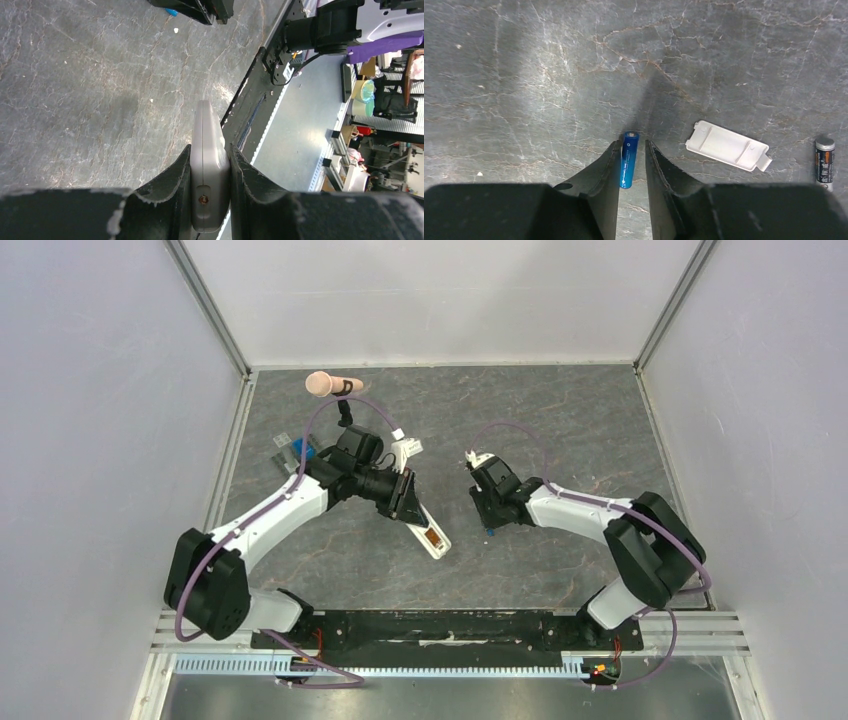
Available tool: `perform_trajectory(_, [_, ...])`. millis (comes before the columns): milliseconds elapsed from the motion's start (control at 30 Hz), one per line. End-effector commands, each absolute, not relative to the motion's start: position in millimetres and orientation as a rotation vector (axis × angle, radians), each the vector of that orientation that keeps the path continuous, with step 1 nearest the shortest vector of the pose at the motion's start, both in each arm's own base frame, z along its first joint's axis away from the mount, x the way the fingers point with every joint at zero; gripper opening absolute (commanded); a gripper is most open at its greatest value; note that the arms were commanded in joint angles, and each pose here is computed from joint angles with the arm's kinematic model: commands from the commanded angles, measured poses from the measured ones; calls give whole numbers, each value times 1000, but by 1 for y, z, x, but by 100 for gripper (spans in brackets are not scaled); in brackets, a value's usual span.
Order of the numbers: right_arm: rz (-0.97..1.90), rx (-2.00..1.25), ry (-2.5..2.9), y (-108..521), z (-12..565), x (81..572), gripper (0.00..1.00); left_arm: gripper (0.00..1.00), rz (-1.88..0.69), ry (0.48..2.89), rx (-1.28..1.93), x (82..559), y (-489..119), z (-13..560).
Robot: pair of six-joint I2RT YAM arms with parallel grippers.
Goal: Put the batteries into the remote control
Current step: Pick up the battery from the center of the board, then load the battery into the remote control.
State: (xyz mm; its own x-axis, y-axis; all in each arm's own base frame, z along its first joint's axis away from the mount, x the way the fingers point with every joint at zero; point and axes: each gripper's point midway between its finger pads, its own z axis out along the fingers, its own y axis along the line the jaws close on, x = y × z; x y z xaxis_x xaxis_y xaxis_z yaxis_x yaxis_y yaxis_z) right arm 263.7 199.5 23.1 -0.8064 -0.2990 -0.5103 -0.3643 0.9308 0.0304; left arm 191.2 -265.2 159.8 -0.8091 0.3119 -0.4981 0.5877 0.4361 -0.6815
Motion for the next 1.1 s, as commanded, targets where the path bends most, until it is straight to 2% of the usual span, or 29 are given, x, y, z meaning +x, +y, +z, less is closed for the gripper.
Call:
perform_trajectory(0, [107,-483,2564,199,26,271,27,2,-1371,2395,743,194,-273,174])
perform_trajectory(133, [102,-501,2592,199,18,268,24,2,-1348,2392,742,197,-273,174])
perform_trajectory(267, [109,-496,2597,200,19,268,7,2,-1315,2377,760,200,-273,174])
perform_trajectory(400, [172,-458,2523,207,41,275,1,2,-1256,2357,776,200,-274,177])
perform_trajectory(633, [313,-343,2288,214,115,286,0,2,-1229,2319,822,200,-291,195])
perform_trajectory(867, [432,-249,2078,206,176,279,0,2,-1319,2386,842,203,-318,185])
perform_trajectory(1067, [593,-338,1946,216,188,259,1,2,-1414,2535,794,214,-338,162])
